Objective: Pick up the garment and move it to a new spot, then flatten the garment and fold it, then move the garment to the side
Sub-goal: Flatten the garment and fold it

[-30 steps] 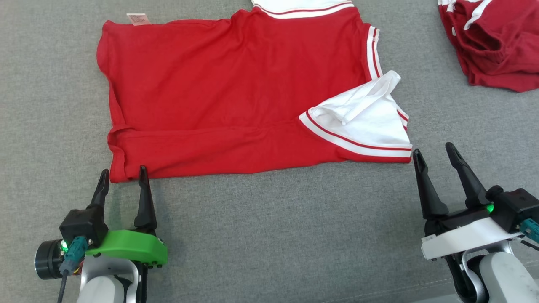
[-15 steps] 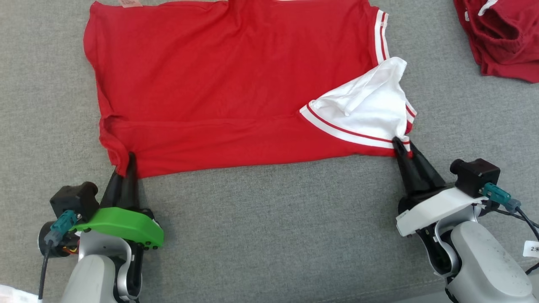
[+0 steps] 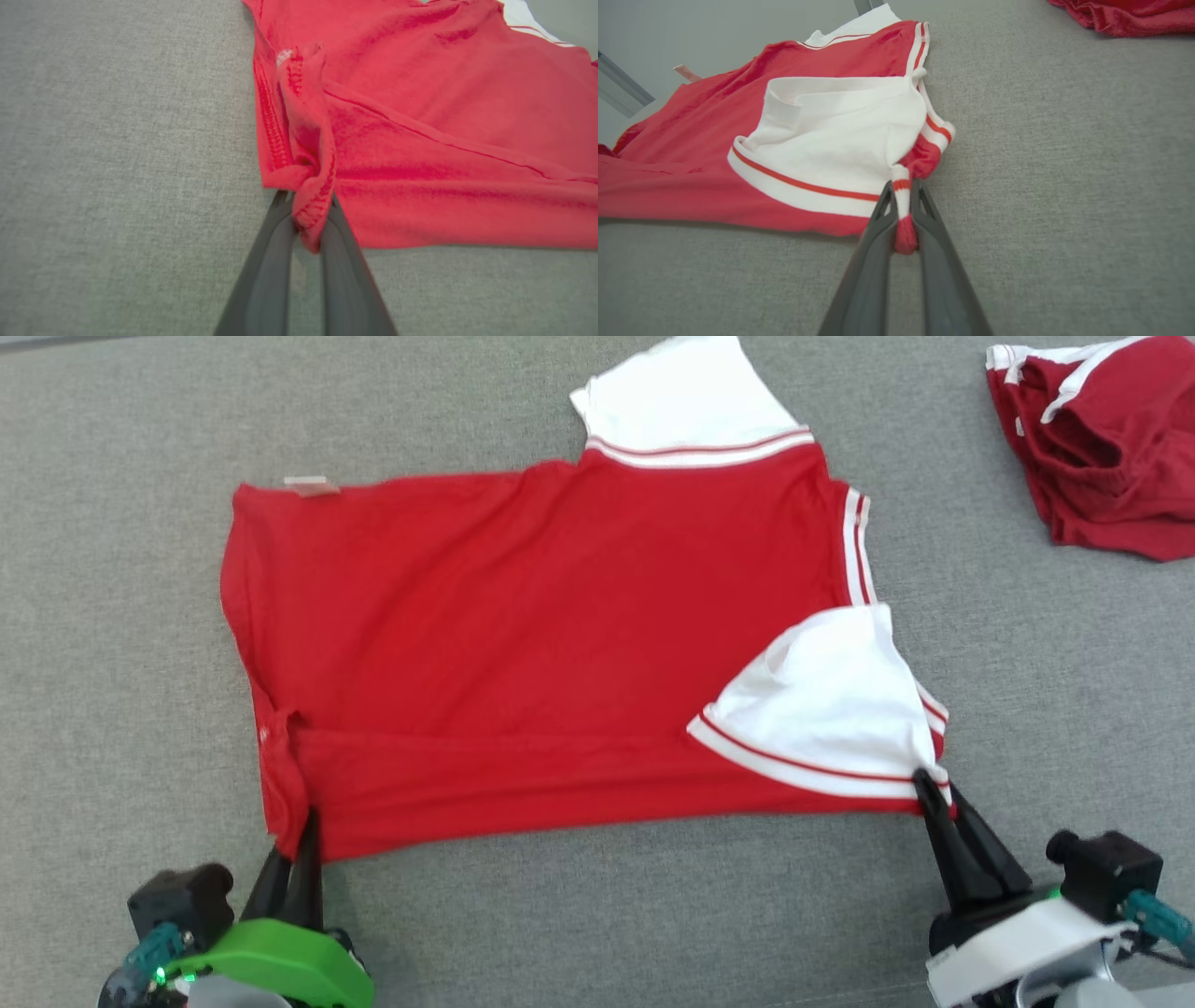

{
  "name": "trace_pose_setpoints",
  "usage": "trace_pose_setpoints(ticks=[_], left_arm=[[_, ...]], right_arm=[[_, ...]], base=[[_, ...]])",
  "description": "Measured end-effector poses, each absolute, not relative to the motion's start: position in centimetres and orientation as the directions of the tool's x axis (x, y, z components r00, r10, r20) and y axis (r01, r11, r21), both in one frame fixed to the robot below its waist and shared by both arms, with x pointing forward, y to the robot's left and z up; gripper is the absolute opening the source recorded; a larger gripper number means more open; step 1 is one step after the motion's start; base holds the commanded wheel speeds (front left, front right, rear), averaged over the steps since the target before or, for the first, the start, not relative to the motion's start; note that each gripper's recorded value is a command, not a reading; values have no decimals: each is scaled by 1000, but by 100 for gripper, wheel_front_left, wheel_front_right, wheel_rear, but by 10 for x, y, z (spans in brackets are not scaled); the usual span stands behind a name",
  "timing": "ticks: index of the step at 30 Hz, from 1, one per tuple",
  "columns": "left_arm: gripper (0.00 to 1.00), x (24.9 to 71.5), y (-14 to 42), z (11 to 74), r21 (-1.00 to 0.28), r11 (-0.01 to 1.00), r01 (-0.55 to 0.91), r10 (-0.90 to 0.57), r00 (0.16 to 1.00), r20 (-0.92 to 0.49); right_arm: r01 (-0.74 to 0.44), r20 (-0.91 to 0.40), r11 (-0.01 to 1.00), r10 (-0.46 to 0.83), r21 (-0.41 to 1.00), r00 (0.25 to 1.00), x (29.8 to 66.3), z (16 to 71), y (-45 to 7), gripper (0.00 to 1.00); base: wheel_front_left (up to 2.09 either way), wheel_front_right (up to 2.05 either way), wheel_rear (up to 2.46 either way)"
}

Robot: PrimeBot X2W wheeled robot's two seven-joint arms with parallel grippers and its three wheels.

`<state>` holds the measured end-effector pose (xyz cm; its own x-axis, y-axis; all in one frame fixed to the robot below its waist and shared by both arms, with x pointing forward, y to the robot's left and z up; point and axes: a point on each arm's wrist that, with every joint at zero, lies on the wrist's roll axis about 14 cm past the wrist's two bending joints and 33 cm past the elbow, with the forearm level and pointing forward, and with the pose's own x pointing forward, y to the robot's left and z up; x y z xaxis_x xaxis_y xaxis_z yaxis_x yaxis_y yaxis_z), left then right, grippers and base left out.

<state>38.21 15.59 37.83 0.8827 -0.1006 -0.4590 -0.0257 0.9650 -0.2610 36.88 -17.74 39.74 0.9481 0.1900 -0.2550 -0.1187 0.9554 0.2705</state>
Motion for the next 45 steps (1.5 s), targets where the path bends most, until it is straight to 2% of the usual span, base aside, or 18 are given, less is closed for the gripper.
trace_pose_setpoints(ticks=[5,6,7,8,9,12,16,20,24,33,37,42,45], left_arm=[[0,349,159,376,-267,961,-71,-84,846,-526],[47,344,160,377,-266,961,-78,-78,846,-527],[100,342,158,377,-265,961,-80,-77,844,-531],[100,341,157,378,-266,961,-75,-81,845,-529],[100,342,156,381,-267,961,-78,-74,852,-517],[100,354,164,403,-218,973,-73,-25,909,-416],[100,377,168,444,-165,985,-50,12,975,-220],[100,393,164,481,-141,990,-13,4,998,-67],[100,400,159,501,-126,992,3,-3,1000,2],[100,408,162,494,-97,995,3,-6,1000,-28],[100,434,159,490,-106,994,38,-45,997,-58],[100,479,163,468,-125,989,80,-101,979,-176],[100,502,173,437,-130,987,94,-130,942,-310]], right_arm=[[-97,-304,951,190,294,933,335,394,-172,0],[-97,-308,951,190,294,932,331,394,-171,2],[-99,-303,950,191,295,934,329,396,-170,42],[-100,-300,950,192,296,934,329,398,-170,95],[-105,-292,952,191,287,937,330,401,-170,100],[-115,-240,963,174,243,955,339,416,-178,100],[-131,-87,976,148,176,985,365,459,-189,100],[-144,39,980,140,136,989,382,500,-193,100],[-162,75,980,154,111,985,388,517,-189,100],[-162,89,981,153,106,984,396,524,-190,100],[-165,89,981,157,104,984,405,523,-189,100],[-188,65,975,181,119,981,418,511,-181,100],[-197,48,971,192,134,980,425,500,-177,100]], base=[[0,0,0],[0,0,0],[0,0,0],[0,0,0],[0,0,0],[0,0,0],[0,0,0],[0,0,0],[0,0,0],[0,0,0],[0,0,0],[0,0,0],[0,0,0]])
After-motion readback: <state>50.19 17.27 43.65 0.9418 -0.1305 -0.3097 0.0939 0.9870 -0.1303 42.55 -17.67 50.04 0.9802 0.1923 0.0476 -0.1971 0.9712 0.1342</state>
